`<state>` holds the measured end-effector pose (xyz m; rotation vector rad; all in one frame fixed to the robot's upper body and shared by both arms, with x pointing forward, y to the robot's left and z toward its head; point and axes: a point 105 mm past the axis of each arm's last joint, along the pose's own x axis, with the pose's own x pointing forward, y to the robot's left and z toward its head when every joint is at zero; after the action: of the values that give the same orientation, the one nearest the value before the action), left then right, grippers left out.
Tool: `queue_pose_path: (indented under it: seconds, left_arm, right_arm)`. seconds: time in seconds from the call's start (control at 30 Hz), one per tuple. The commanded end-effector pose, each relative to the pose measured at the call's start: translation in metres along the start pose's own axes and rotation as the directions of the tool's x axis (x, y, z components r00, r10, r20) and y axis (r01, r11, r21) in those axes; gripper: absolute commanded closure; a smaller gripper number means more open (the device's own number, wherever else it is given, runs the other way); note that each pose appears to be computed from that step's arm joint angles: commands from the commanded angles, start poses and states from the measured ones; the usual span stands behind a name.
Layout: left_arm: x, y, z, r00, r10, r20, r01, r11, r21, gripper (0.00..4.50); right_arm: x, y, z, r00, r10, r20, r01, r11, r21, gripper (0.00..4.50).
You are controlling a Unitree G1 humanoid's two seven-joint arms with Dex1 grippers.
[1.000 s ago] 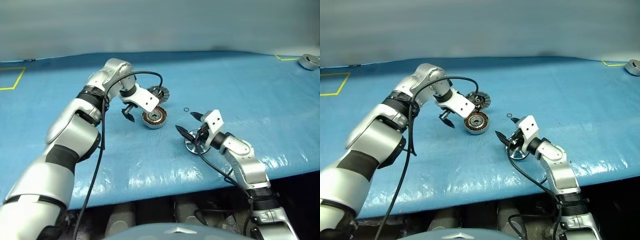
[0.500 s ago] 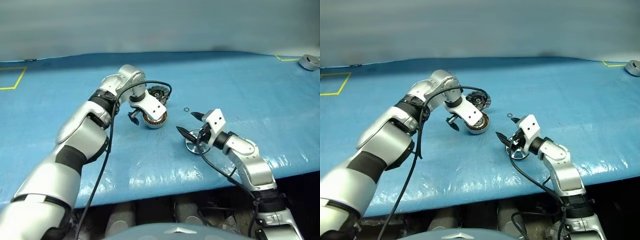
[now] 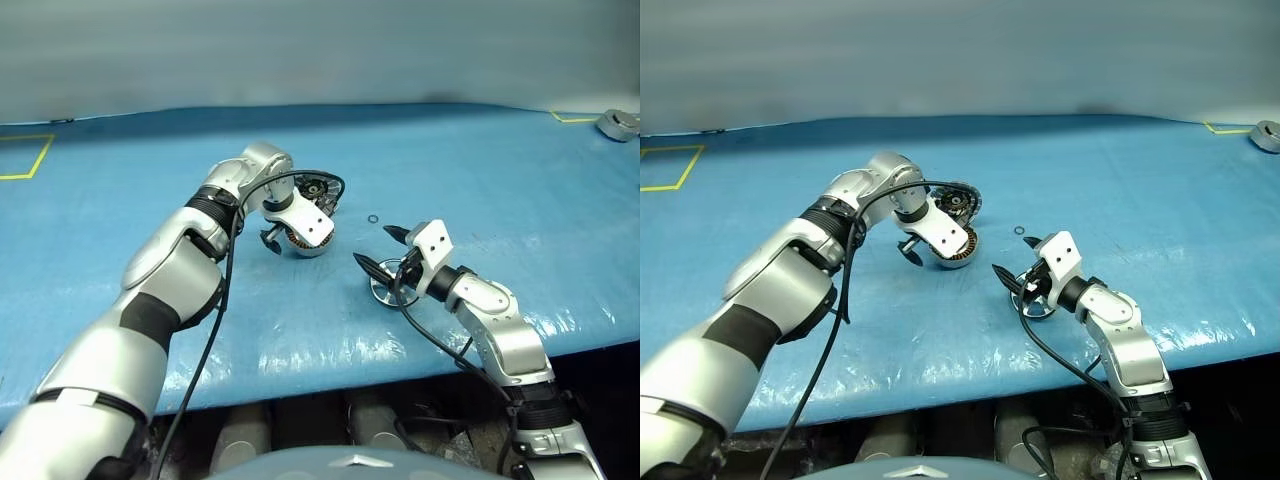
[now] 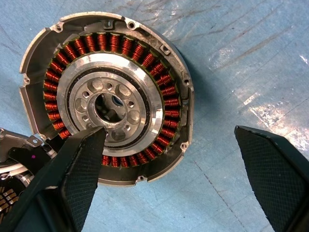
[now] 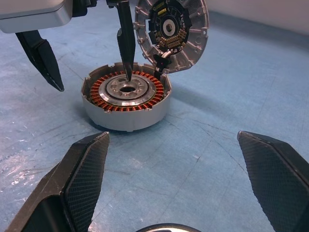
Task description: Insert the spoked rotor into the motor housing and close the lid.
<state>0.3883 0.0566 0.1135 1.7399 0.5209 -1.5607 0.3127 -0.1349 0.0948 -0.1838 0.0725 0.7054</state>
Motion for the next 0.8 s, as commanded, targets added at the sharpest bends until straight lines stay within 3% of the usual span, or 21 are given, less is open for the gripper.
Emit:
queue_pose_path:
  seconds: [0.03,0.37,0.63,0.73,0.8]
  left_arm:
    - [0.007,-0.005,0.001,1.0,-0.022,0.007,0.022,1.0,0.001,0.0]
    - [-0.002,0.005,0.011,1.0,0.009,0.019,-0.01,0.998,0.064,0.0]
    - [0.015,-0.003,0.005,0.999,-0.024,-0.033,0.026,0.998,0.064,0.0]
    - [0.023,-0.006,0.001,0.997,-0.034,-0.067,0.038,0.997,0.062,0.55]
    - [0.026,-0.004,0.001,0.998,-0.003,-0.068,0.006,0.999,0.052,1.18]
  right_arm:
    - [-0.001,0.0,0.013,0.999,-0.008,0.045,0.009,1.0,-0.019,0.03]
    - [-0.002,-0.001,0.012,0.999,-0.017,0.044,0.018,1.0,-0.02,0.03]
    - [-0.003,-0.001,0.014,0.998,-0.022,0.053,0.023,0.999,-0.021,0.03]
    - [-0.003,0.0,0.014,0.998,-0.026,0.056,0.027,0.999,-0.022,0.0]
    - [-0.003,0.001,0.015,0.998,-0.028,0.059,0.029,0.999,-0.022,0.0]
